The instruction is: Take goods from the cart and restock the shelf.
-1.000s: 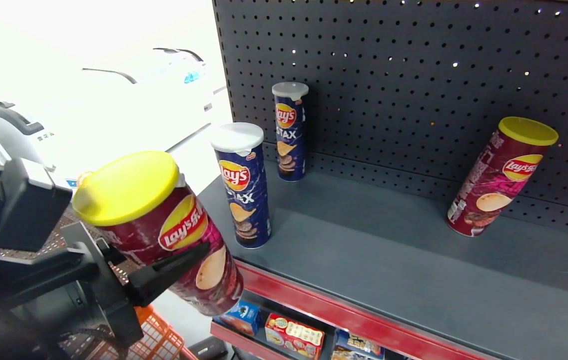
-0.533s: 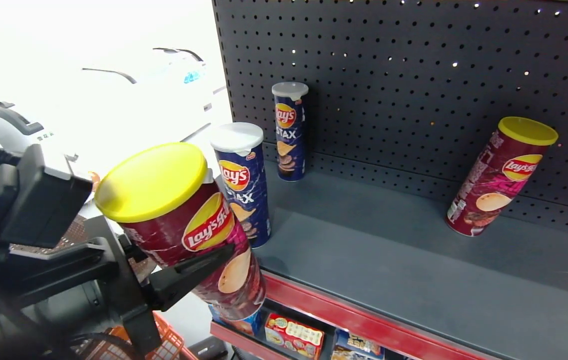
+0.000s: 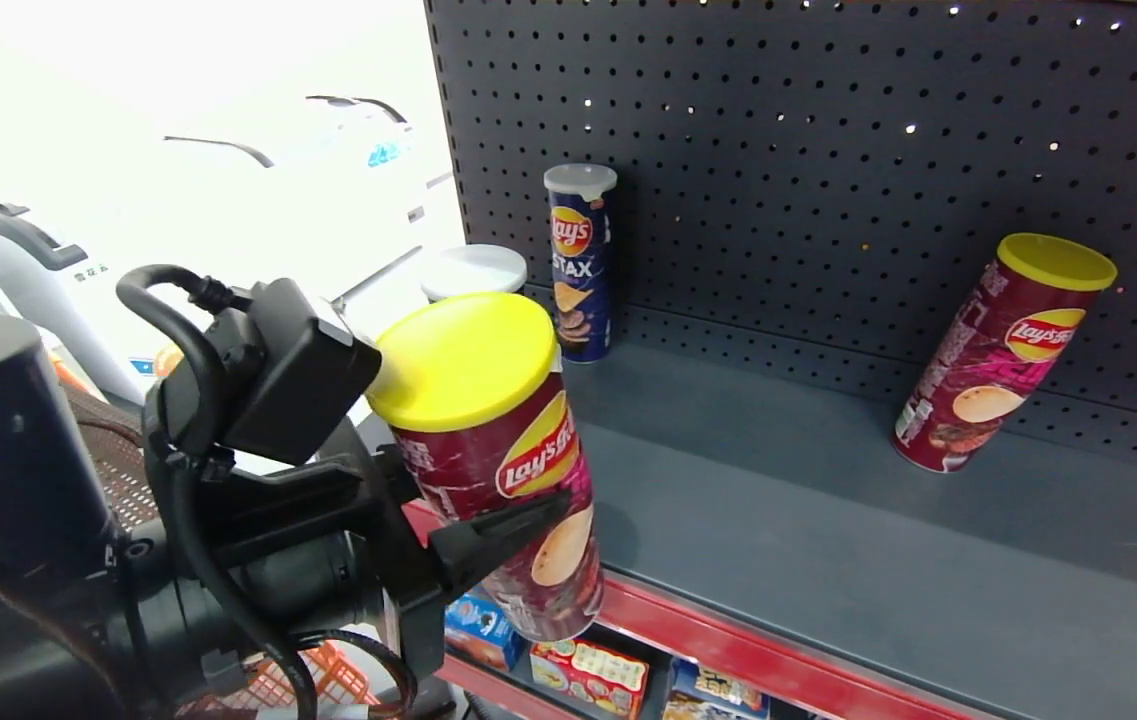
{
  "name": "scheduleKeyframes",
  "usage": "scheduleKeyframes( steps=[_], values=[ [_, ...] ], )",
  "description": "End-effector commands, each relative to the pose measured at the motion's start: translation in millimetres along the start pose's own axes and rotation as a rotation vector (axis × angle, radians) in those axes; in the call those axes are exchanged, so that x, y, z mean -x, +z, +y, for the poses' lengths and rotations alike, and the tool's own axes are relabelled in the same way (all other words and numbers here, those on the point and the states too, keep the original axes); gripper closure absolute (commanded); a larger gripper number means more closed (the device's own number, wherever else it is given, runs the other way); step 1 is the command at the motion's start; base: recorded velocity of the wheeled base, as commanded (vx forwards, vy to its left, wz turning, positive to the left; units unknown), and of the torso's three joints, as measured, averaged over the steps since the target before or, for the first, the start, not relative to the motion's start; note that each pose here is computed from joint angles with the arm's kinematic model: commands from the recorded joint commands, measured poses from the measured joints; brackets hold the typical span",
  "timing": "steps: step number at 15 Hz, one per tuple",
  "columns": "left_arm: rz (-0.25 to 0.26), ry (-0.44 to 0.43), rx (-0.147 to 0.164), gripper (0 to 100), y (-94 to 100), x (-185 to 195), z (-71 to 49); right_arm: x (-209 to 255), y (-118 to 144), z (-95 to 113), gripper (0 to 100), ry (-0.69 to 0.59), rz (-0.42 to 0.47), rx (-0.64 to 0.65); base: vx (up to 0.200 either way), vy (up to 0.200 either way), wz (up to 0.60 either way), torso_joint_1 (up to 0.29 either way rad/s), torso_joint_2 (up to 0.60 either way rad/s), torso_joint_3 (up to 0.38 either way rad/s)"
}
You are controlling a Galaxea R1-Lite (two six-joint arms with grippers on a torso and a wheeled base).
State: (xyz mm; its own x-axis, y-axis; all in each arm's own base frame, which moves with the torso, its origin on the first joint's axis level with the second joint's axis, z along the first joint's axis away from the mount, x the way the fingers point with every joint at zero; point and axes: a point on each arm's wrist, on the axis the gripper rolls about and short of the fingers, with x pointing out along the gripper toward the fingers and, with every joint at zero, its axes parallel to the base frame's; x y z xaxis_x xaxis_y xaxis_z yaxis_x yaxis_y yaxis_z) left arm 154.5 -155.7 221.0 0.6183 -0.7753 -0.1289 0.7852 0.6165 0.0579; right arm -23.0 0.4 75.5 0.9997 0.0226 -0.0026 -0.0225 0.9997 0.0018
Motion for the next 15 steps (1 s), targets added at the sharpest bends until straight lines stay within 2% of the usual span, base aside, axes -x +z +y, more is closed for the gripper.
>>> scheduleKeyframes(
  steps=[1,5,7,10,15],
  values=[
    [0.029,-0.023,-0.001,100,-7.3,-2.7,-4.2,0.0,0.0,0.0,0,0.0,0.001,0.0,0.0,0.0,0.0,0.0,0.0,0.0],
    [0.008,-0.026,-0.002,100,-0.4,-5.7,-3.5,0.1,0.4,0.0,0,0.0,-0.001,0.0,0.0,0.0,0.0,0.0,0.0,0.0],
    [0.023,-0.032,0.0,100,-1.9,-15.5,-2.3,0.0,0.0,0.0,0,-0.001,0.001,0.0,0.0,0.0,0.0,0.0,0.0,0.0],
    [0.004,-0.027,-0.002,100,5.3,-22.4,-0.3,0.0,0.0,0.0,0,0.0,0.001,0.002,0.0,0.0,0.0,0.0,0.0,0.0],
    [0.015,-0.026,-0.002,100,5.8,-37.1,1.7,0.0,0.0,0.0,0,0.0,0.001,0.002,0.0,0.0,0.0,0.0,0.0,0.0]
  ],
)
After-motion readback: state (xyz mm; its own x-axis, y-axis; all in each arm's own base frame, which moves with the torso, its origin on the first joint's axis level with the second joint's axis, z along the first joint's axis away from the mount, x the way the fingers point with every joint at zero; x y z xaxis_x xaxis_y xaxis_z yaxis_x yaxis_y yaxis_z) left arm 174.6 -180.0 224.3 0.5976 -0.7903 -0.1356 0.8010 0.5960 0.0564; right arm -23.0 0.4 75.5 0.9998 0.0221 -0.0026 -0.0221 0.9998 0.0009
